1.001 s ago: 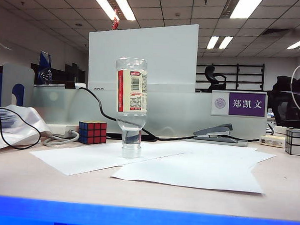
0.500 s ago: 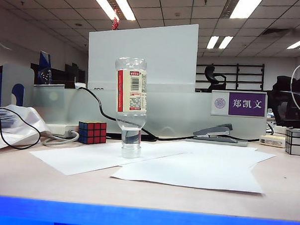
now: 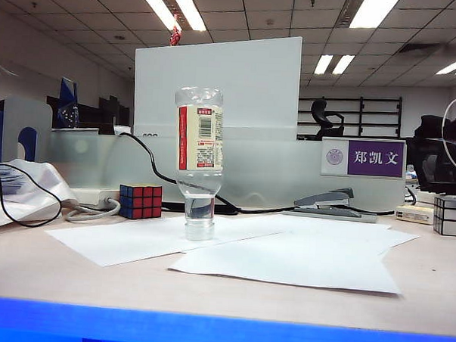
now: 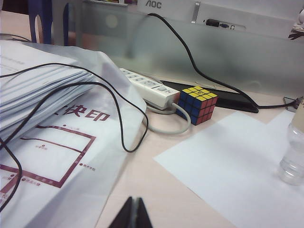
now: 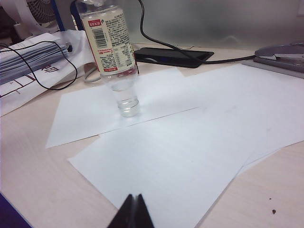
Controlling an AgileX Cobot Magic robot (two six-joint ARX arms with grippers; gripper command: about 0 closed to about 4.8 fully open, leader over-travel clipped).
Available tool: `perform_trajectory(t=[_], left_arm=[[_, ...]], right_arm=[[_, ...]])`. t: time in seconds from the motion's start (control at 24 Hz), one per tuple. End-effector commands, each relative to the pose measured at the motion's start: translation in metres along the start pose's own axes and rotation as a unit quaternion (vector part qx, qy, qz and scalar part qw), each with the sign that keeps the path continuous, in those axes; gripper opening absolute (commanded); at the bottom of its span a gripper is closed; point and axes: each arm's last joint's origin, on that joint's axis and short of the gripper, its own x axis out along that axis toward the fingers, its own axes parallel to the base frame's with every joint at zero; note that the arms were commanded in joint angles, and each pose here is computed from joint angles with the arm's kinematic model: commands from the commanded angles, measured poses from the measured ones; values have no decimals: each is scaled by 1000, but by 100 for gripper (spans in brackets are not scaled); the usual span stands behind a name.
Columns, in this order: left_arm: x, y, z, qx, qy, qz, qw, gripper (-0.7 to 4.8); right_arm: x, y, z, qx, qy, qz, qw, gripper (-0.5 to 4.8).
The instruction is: Flip the plastic bottle upside down.
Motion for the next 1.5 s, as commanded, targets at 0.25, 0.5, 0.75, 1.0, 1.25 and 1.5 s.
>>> perform_trajectory(t=[0.25,0.5,0.75,1.0,1.25,1.5], left_arm=[[0,0,2,0,-7,-2,1000,-5],[0,0,2,0,-7,-2,1000,-5],[0,0,2,0,-7,-2,1000,-5],[0,0,2,0,-7,-2,1000,-5],[0,0,2,0,-7,-2,1000,-5],[0,0,2,0,-7,-2,1000,-5]], right_arm=[[0,0,3,3,-8,1,1000,-5],[0,0,3,3,-9,1,1000,-5],[0,-10,5,8,-19,-52,998,-5],[-3,-32,14,-12,-64,-170,983,-5],[-13,-53,25,-3,-122,-280,952,-5],[-21,-65,26,-1,-127,-324,938,-5]])
